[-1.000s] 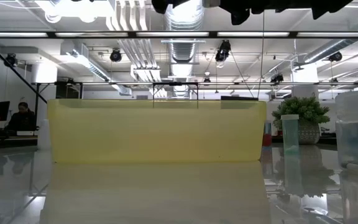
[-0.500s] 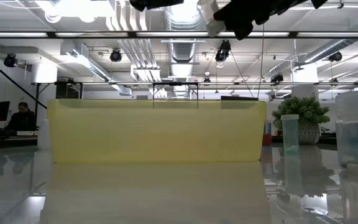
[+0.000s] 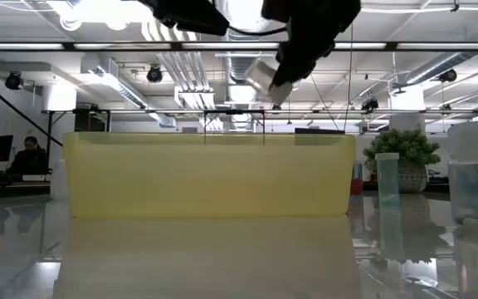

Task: Pick and place medicine bottles into bin by pill shape (circle, oval)
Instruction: Put the bottom left transparent capsule bottle into the yellow bin, then put the top transparent capsule bottle into the yellow bin

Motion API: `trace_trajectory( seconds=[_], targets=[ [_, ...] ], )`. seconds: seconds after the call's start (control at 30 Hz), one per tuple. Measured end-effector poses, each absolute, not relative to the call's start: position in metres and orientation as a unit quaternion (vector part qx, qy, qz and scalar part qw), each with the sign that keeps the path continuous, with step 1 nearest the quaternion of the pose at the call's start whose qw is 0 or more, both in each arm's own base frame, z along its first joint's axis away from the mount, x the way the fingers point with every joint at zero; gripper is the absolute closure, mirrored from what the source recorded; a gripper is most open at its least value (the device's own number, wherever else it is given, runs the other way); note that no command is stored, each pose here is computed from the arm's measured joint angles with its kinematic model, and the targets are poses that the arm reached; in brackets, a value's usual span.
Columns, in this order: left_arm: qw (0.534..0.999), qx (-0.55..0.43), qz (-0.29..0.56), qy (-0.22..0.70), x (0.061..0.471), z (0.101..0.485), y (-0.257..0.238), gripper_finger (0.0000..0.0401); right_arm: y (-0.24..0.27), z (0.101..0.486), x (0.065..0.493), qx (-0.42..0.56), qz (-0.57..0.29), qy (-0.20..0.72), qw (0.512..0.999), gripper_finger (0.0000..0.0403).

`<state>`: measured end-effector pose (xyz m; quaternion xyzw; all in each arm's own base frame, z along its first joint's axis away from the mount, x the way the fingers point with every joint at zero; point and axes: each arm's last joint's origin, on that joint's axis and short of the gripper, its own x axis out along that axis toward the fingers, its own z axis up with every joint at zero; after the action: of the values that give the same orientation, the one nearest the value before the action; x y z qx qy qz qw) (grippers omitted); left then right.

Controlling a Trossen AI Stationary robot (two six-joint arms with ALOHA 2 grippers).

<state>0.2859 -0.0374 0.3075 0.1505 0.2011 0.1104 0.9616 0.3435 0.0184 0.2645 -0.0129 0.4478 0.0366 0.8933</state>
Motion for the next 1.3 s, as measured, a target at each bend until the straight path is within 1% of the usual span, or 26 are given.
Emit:
trace_trajectory(
  seconds=[0.27,0.47,0.63,0.8,1.07,1.3],
  targets=[
    [0.955,0.154,0.130,0.217,0.263,0.301,-0.040,0.0131,0.020,0.234,0.372,-0.007,0.032,0.503,0.864,0.0267],
    [0.965,0.129,0.147,0.173,0.234,0.305,-0.035,0.0131,0.014,0.207,0.383,-0.003,0.025,0.537,0.843,0.0266],
    [0.973,0.114,0.150,0.131,0.218,0.305,-0.032,0.0131,0.009,0.193,0.387,0.001,0.019,0.553,0.833,0.0266],
    [0.978,0.106,0.153,0.099,0.209,0.307,-0.030,0.0131,0.010,0.186,0.388,-0.002,0.022,0.564,0.825,0.0257],
    [0.978,0.111,0.153,0.091,0.208,0.307,-0.030,0.0131,0.009,0.185,0.388,0.001,0.019,0.565,0.825,0.0203],
    [0.978,0.111,0.153,0.091,0.208,0.307,-0.030,0.0131,0.009,0.196,0.383,-0.006,0.024,0.562,0.827,0.0194]
  ],
)
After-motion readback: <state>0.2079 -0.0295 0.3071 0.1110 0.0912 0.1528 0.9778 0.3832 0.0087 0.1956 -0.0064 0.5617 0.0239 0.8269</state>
